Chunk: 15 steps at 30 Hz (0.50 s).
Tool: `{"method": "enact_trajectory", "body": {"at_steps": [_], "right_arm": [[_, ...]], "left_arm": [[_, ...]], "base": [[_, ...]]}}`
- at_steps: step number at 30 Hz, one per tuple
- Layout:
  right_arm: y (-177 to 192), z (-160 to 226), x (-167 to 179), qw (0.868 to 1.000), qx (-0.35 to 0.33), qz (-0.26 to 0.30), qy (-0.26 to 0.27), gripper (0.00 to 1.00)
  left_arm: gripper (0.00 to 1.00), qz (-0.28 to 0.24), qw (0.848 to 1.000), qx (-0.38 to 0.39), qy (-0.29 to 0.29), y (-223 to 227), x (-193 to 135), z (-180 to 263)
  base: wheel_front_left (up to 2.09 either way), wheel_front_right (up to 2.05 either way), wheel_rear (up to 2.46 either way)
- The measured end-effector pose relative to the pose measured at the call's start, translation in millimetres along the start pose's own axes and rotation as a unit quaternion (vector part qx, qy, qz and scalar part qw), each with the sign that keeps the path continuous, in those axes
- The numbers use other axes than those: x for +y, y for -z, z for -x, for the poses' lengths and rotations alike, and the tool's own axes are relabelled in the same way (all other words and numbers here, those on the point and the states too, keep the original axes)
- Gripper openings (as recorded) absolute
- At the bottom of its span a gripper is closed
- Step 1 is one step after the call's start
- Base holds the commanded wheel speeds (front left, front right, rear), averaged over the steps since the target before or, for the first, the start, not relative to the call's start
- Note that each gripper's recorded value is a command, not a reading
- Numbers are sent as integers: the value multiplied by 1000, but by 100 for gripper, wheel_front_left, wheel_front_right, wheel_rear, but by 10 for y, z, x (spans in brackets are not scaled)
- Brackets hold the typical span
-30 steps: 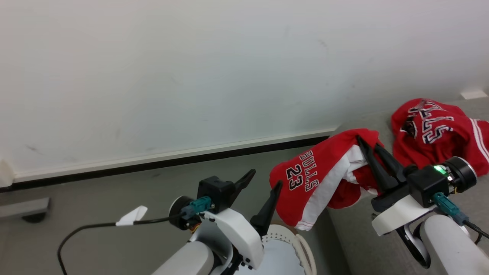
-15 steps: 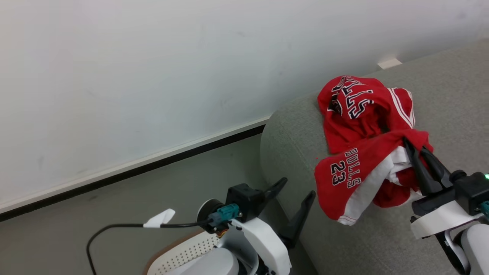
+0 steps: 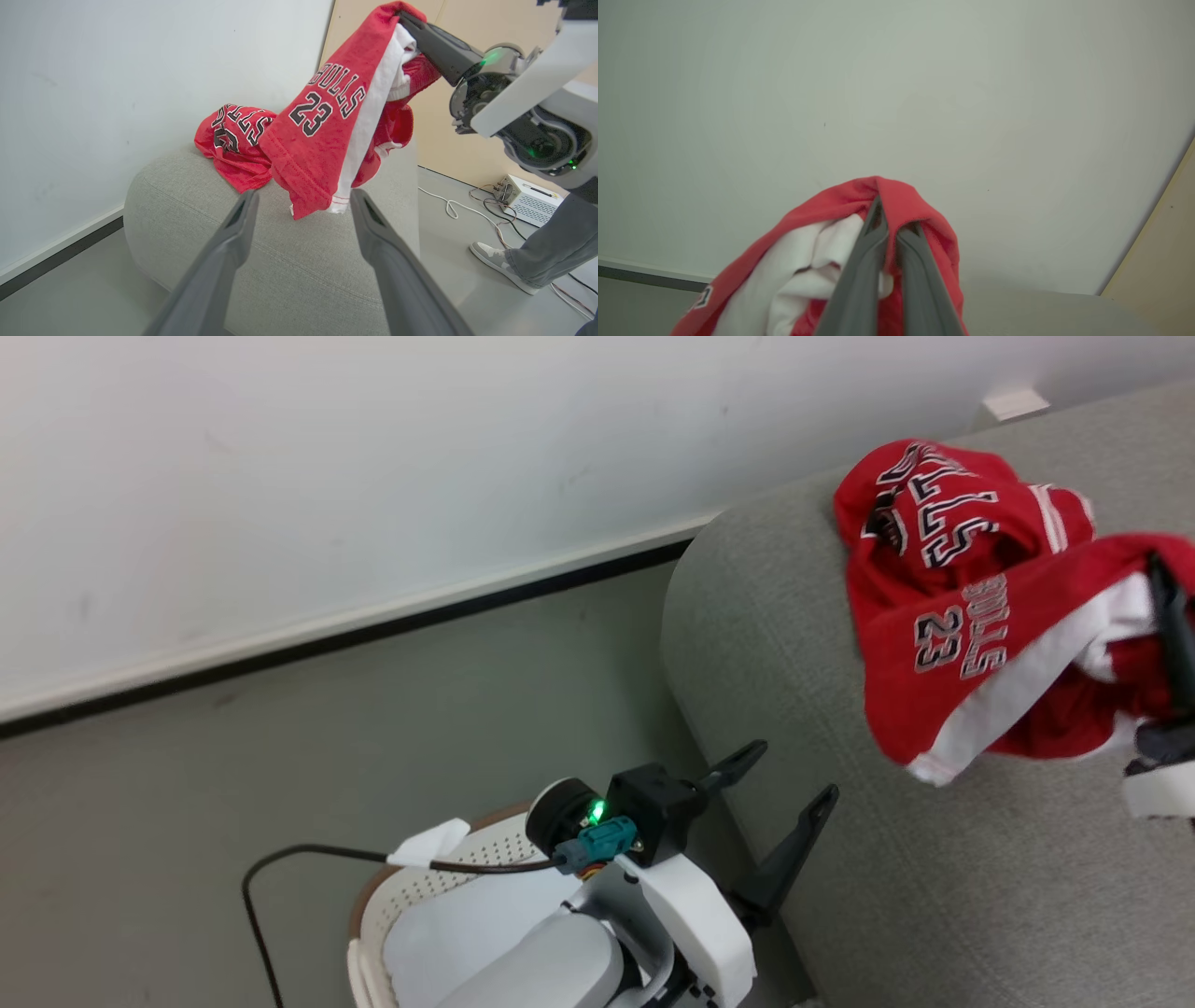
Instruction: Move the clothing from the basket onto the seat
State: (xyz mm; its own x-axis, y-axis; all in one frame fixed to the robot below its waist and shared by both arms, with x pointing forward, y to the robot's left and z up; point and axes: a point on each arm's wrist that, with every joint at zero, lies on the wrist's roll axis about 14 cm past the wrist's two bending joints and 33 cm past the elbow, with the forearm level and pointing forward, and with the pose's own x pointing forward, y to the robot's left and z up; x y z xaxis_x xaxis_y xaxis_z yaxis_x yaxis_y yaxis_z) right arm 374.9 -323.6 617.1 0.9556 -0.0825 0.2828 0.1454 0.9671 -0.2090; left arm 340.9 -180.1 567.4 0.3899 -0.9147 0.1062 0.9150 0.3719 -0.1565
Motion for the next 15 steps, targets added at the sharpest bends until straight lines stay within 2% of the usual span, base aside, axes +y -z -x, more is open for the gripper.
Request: {"method": "enact_trajectory", "body": {"at_steps": [5, 7, 9, 12, 15], "right_arm": [[-169, -612, -186, 999, -31, 33, 2, 0], [-282, -899, -320, 998, -49, 23, 18, 0], [-380, -1169, -443, 997, -58, 50, 23, 0], [-498, -1528, -672, 995, -72, 50, 52, 0], [-379, -1748, -945, 993, -59, 47, 94, 0]], "left_arm": [[100, 17, 1000, -16, -21, 53, 348, -10], [100, 24, 999, -20, -34, 110, 510, 7], [100, 30, 998, -21, -49, 182, 685, 36], [100, 40, 996, -18, -73, 296, 934, 89], [100, 42, 995, -12, -93, 424, 1161, 163]], "base": [[0, 0, 0], [0, 0, 0], [0, 0, 0], [0, 0, 0], [0, 0, 0]]}}
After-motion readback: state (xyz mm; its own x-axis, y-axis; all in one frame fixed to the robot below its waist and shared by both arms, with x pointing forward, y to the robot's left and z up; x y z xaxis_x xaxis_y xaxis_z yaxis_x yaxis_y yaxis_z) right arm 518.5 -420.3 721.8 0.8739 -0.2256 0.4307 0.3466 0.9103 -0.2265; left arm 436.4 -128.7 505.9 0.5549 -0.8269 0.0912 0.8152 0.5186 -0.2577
